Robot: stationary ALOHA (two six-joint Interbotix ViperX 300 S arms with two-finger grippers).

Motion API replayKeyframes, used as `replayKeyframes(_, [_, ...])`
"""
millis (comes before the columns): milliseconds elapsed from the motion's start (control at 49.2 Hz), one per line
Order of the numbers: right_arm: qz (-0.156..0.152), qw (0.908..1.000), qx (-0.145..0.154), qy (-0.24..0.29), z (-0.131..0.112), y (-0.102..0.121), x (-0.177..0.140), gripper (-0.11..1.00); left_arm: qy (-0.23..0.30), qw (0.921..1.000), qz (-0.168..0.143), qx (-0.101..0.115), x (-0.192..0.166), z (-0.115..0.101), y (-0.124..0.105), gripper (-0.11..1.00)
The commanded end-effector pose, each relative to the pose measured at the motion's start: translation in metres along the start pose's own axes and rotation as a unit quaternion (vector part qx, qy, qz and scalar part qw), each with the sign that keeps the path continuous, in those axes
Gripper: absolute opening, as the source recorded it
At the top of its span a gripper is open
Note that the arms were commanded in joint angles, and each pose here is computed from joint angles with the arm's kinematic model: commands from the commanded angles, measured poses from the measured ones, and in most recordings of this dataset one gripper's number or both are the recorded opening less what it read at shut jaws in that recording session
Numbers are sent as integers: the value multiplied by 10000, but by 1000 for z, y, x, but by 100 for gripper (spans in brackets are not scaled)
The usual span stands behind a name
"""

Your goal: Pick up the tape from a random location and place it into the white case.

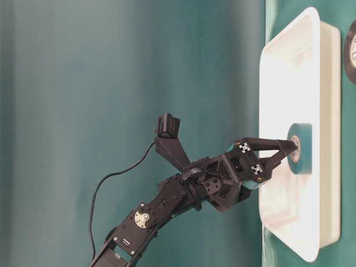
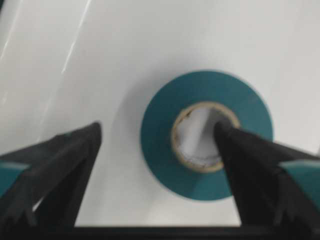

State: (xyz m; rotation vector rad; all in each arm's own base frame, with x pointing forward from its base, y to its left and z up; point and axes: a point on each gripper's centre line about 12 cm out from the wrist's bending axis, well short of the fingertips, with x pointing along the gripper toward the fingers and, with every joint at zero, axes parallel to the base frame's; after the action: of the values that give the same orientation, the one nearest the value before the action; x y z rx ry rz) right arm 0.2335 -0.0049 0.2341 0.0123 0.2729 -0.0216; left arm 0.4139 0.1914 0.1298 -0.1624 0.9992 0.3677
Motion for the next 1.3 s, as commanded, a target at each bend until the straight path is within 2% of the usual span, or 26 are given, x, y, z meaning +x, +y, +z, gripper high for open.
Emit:
replayKeyframes(0, [1,9999,-8,-107,8,0,1,90,-299,9996,14,-8,-19,15,1,99])
replayKeyframes(285, [1,9999,0,-130,10,0,1,90,-368,9993,16,-15,-35,22,1,99])
replayKeyframes(671, [3,9999,-8,-161,13,0,2,90,-789,9969,28,1,-125,55,1,99])
replayKeyframes(935, [1,9999,15,-130,14,0,2,90,-998,9950,-14,90,-181,74,-5,99])
replayKeyframes(1098, [1,9999,7,-138,15,0,2,90,-1060,9943,-24,118,-201,76,-7,99])
replayKeyframes(1281, [1,9999,7,-138,15,0,2,90,-1022,9947,-25,119,-202,70,-8,99])
